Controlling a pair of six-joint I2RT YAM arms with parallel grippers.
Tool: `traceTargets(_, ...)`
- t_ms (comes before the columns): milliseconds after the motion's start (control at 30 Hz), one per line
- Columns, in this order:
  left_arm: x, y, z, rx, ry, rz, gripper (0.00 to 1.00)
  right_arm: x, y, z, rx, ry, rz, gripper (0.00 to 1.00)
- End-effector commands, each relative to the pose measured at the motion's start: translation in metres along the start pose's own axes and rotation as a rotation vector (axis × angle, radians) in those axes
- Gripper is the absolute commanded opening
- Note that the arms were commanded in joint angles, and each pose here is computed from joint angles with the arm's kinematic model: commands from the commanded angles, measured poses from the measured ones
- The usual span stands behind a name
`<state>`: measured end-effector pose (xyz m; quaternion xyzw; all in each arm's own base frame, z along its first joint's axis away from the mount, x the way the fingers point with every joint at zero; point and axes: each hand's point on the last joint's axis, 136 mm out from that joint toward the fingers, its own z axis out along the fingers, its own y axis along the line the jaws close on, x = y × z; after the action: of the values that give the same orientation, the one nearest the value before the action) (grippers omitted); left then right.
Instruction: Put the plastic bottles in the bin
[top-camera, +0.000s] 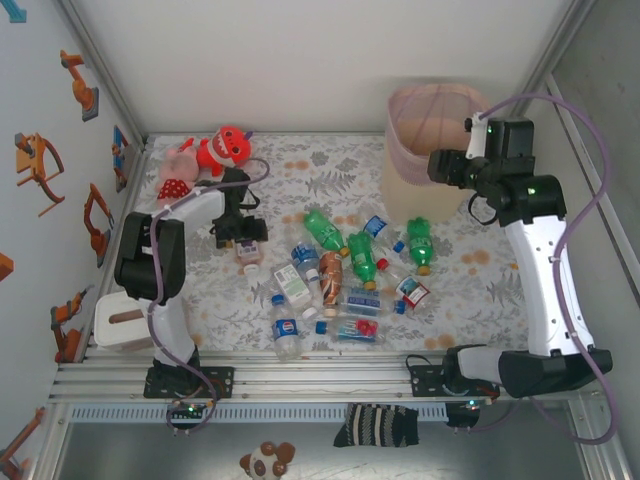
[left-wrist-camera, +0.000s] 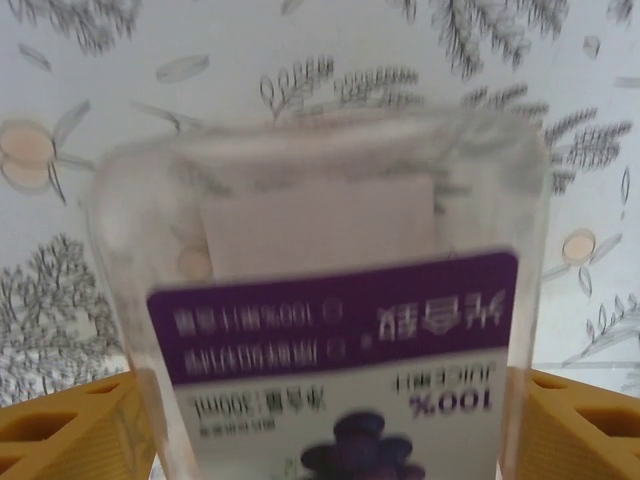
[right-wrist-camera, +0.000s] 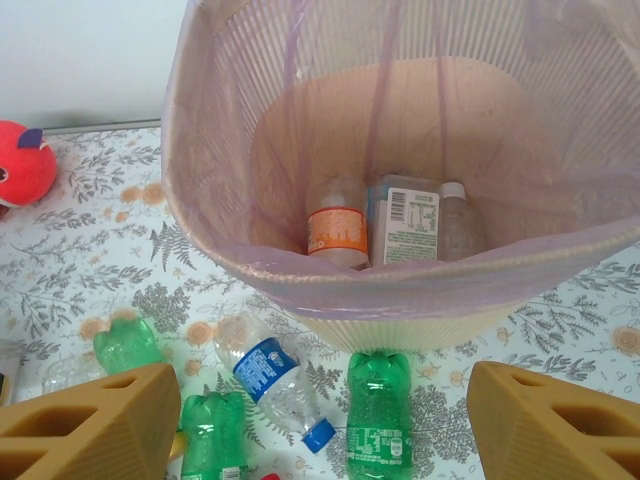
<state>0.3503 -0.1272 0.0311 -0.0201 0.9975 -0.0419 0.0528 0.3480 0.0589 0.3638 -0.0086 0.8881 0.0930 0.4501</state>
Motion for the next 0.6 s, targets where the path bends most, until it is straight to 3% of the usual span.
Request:
traceTargets(0,0.019,-0.001,-0.010,-0.012,0.032,0.035,0.82,0.003,0.004,-0.010,-0.012,-0.005,0.011,0.75)
traceTargets(267,0.038,-0.003,-0.010,-0.027,0.055,0.047,0.82,0.005,0.005,-0.018,-0.011,-0.016,0.011,0.75)
traceTargets(567,0.034,-0.007,-0.017,-0.014,0.033,0.051,0.65,0.000,0.009,-0.025,-0.019,-0.036,0.004,0.74)
